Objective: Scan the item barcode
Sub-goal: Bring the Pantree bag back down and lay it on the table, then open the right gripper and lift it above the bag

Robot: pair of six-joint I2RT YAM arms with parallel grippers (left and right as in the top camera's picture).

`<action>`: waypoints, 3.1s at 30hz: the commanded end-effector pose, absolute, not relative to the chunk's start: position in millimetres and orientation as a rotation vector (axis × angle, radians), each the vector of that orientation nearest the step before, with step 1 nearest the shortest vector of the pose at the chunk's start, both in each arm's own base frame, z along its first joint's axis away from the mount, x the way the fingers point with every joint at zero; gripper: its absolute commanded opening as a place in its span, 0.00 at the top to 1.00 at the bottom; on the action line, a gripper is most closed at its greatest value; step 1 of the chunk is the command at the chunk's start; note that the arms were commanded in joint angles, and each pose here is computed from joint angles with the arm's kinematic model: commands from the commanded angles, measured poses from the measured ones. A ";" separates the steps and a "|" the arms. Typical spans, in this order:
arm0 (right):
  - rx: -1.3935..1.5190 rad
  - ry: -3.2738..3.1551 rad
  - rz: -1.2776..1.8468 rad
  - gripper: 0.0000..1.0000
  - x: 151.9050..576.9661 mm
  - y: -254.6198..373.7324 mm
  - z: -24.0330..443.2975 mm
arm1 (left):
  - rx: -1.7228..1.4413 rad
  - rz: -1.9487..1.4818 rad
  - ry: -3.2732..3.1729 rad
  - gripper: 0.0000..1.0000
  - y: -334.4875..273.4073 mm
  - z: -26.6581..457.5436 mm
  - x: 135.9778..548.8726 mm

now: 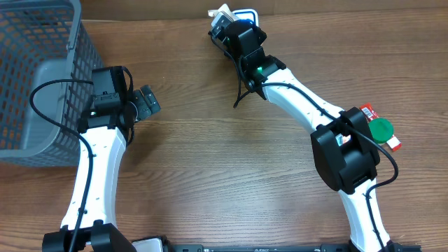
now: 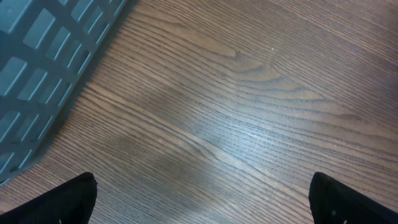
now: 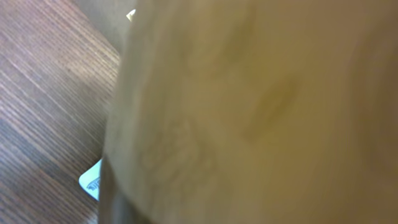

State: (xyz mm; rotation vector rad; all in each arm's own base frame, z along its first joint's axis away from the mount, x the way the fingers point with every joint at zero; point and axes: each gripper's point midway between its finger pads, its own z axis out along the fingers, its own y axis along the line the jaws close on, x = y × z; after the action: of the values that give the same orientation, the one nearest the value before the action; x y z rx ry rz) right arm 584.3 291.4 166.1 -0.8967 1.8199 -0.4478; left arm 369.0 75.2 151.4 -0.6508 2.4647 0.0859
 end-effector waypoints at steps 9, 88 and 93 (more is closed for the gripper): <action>-0.546 1.790 -0.242 0.96 537.0 256.2 324.9 | -0.664 0.098 2.442 0.00 77.7 158.4 371.3; 0.024 3.081 -0.221 0.22 294.9 134.3 28.5 | -0.664 0.099 2.442 0.00 77.7 158.4 371.3; -0.109 3.044 -0.193 0.13 306.3 140.2 32.1 | -0.664 0.098 2.442 0.00 77.7 158.4 371.3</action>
State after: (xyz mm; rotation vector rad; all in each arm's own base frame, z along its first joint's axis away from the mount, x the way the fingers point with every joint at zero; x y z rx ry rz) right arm 298.6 148.9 28.7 -0.0356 3.0815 -0.1143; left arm 369.1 75.2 151.5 -0.6508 2.4643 0.0863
